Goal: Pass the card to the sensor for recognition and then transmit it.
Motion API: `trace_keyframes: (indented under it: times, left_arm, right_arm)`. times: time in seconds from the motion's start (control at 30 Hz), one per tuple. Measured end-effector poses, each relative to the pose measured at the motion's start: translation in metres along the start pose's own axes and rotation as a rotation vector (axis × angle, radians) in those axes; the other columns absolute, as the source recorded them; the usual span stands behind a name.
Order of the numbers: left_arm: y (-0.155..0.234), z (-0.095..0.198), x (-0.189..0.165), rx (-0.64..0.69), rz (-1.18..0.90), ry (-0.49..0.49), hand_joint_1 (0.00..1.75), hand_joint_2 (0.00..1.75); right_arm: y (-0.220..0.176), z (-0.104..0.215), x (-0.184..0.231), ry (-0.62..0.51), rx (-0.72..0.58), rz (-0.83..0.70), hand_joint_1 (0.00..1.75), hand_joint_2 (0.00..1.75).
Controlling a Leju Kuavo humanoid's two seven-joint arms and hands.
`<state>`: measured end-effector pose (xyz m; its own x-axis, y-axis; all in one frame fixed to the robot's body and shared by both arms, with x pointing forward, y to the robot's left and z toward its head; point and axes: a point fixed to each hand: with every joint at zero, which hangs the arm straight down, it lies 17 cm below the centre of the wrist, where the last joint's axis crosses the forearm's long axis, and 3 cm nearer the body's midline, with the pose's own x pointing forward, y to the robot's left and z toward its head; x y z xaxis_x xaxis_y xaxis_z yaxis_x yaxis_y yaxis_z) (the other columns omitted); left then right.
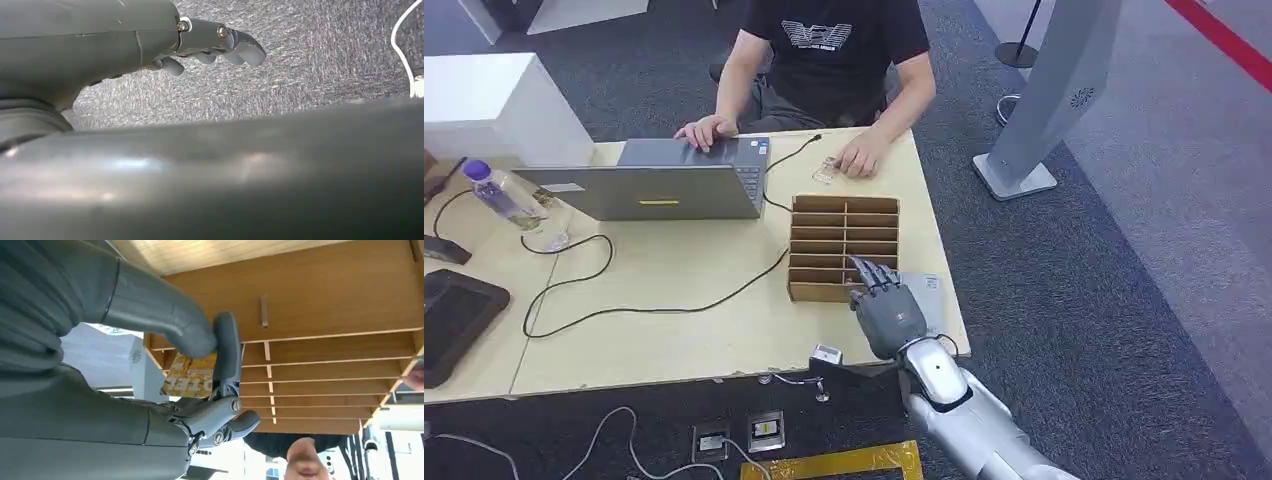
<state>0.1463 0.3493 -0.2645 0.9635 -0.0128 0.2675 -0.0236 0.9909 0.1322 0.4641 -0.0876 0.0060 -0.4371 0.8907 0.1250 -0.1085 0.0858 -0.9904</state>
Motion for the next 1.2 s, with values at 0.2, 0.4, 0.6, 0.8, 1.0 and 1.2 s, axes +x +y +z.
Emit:
trace_keyframes:
  times: [0.2,0.4,0.6,0.8,1.0,1.2]
  left_arm:
    - [-0.003,0.0,0.001,-0.004,-0.001,-0.002,0.0,0.0]
    - [-0.004,0.0,0.002,-0.007,-0.01,-0.004,0.0,0.0]
    - [-0.002,0.0,0.002,-0.01,-0.019,-0.004,0.0,0.0]
    - [-0.001,0.0,0.001,-0.005,-0.028,-0.006,0.0,0.0]
    - [0.0,0.0,0.002,0.003,-0.034,-0.012,0.0,0.0]
    - [0.001,0.0,0.002,0.007,-0.041,-0.013,0.0,0.0]
  right_arm:
    - [0.003,0.001,-0.002,0.007,0.009,0.003,1.57,1.75]
    - [0.0,0.001,-0.003,0.009,-0.014,0.008,0.0,1.75]
    - [-0.013,0.001,-0.001,-0.012,-0.086,0.005,0.0,1.75]
    - [-0.019,0.001,0.004,-0.04,-0.121,-0.008,0.0,1.75]
    - [-0.03,-0.004,0.005,-0.056,-0.144,0.008,0.0,1.75]
    - [-0.04,-0.017,-0.003,-0.029,-0.119,0.059,0.0,1.75]
